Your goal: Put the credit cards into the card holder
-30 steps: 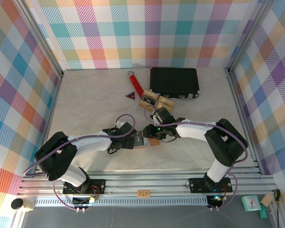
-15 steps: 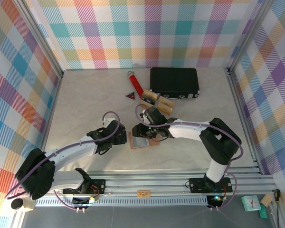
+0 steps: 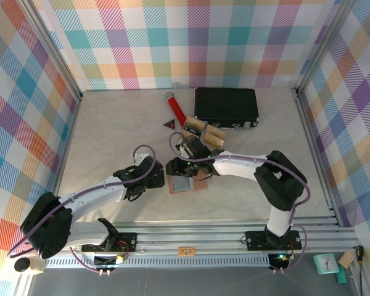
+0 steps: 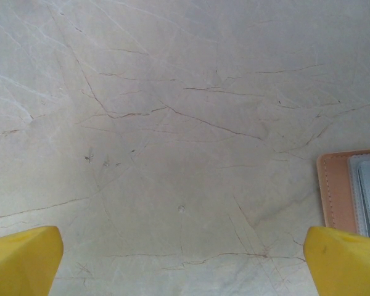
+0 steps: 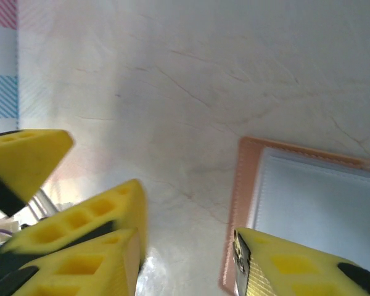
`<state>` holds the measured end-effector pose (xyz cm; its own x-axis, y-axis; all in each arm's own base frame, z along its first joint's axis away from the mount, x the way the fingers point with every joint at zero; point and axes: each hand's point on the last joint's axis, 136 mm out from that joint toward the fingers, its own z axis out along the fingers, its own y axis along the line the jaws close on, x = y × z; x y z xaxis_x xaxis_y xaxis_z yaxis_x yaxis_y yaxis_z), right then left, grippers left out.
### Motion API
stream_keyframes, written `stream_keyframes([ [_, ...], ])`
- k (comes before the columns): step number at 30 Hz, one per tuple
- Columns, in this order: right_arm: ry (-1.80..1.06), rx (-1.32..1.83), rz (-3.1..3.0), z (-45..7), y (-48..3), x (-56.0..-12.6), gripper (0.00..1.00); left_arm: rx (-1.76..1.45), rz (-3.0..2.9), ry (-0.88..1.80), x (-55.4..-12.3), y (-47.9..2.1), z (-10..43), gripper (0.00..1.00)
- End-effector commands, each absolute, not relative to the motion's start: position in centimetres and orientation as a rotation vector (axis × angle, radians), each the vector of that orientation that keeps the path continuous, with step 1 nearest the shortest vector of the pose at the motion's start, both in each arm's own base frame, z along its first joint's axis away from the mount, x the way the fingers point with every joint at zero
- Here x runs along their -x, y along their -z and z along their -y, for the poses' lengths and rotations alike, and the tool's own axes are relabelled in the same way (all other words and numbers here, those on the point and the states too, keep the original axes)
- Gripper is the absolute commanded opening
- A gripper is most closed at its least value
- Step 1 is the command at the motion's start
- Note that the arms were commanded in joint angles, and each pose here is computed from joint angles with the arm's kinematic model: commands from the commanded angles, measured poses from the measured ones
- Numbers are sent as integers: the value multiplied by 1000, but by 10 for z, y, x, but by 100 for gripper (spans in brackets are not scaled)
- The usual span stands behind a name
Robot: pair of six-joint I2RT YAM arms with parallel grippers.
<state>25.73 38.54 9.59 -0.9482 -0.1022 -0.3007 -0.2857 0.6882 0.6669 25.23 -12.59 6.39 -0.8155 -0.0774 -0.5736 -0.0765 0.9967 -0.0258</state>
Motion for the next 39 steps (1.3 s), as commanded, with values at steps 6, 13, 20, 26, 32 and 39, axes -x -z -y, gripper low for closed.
stream_keyframes([
  [6,-761,447,-2557,-317,-160,-307,46,56,-2576,8,-255,-63,134,100],
  [13,-356,565,-2578,-253,-151,-345,45,7,-2595,31,-255,-60,151,100],
  [20,-143,700,-2622,-239,-118,-361,37,-19,-2604,-3,-253,-59,158,100],
  [26,-75,723,-2644,-234,-97,-361,35,-6,-2606,0,-249,-60,155,100],
  [32,-61,733,-2651,-233,-88,-361,35,-12,-2611,3,-248,-60,156,100],
  [39,-53,760,-2666,-238,-77,-360,34,-1,-2602,9,-246,-63,154,100],
])
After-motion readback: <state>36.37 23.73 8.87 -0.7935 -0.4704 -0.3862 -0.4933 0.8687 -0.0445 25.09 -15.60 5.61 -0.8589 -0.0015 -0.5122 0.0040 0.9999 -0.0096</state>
